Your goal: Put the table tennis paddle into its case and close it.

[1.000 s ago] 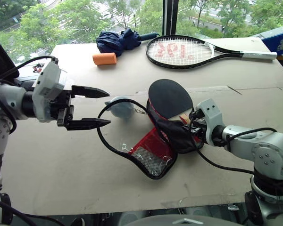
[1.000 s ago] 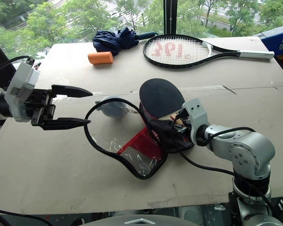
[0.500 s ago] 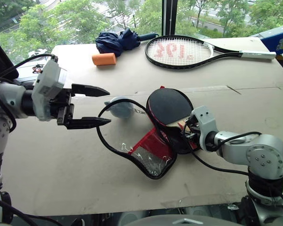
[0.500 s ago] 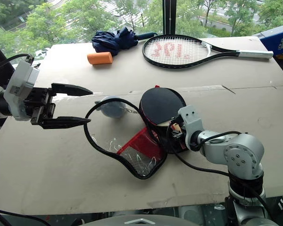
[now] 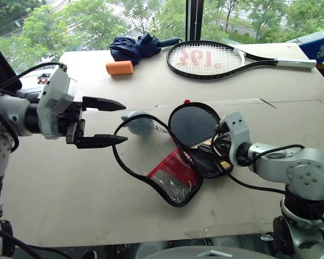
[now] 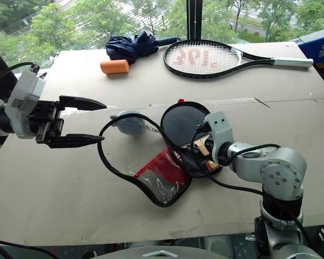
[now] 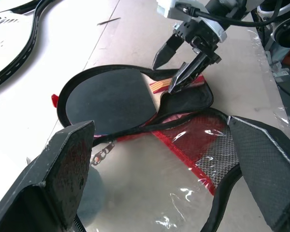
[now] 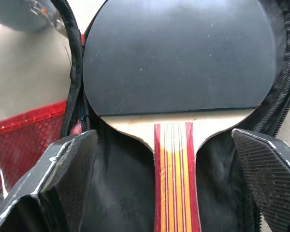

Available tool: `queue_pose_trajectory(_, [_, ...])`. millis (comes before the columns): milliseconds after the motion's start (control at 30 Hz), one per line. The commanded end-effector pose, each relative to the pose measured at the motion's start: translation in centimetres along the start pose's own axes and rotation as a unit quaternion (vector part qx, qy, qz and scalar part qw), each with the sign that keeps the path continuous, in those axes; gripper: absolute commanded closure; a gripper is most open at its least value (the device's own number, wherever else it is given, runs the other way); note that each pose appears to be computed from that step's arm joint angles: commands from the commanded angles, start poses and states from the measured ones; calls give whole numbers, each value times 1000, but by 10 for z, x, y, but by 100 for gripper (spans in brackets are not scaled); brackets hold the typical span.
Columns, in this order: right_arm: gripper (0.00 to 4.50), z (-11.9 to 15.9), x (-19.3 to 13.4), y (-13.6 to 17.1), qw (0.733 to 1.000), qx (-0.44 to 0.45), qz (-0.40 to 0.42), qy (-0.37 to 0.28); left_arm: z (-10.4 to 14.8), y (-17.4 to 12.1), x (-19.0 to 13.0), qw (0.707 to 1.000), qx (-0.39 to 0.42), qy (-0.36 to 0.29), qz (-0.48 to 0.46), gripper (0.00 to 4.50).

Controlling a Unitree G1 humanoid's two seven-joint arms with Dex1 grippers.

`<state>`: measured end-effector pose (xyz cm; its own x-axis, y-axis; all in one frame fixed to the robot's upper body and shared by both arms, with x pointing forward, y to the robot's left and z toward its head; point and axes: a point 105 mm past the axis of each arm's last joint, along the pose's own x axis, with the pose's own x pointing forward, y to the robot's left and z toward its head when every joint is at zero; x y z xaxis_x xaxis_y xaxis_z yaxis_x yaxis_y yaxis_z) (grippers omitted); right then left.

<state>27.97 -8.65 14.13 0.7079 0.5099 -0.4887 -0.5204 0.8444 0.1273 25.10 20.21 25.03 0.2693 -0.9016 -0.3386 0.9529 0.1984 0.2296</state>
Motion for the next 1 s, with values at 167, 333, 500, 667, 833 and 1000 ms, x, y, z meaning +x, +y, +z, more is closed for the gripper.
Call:
queue_pose_trajectory(167, [14,13,-44,-9,988,-54,92,-108,-31,-27,-13,996,-90,-12,2,0])
queue_pose_trajectory(333, [14,1,-73,-38,962,-104,144,-206,-68,-53,-21,986,-164,3,17,0])
queue_pose_trajectory(500, [14,-33,-94,-57,945,-162,192,-207,-93,-70,-18,981,-191,24,31,0])
queue_pose_trajectory(667, [14,-45,-121,-86,928,-190,188,-261,-131,-69,10,980,-157,93,74,0])
queue_pose_trajectory(833, [14,-52,-126,-94,933,-210,177,-234,-144,-63,45,988,-102,100,51,0])
queue_pose_trajectory(1000, [14,-50,-128,-87,931,-208,186,-235,-135,-26,76,996,-16,64,67,0])
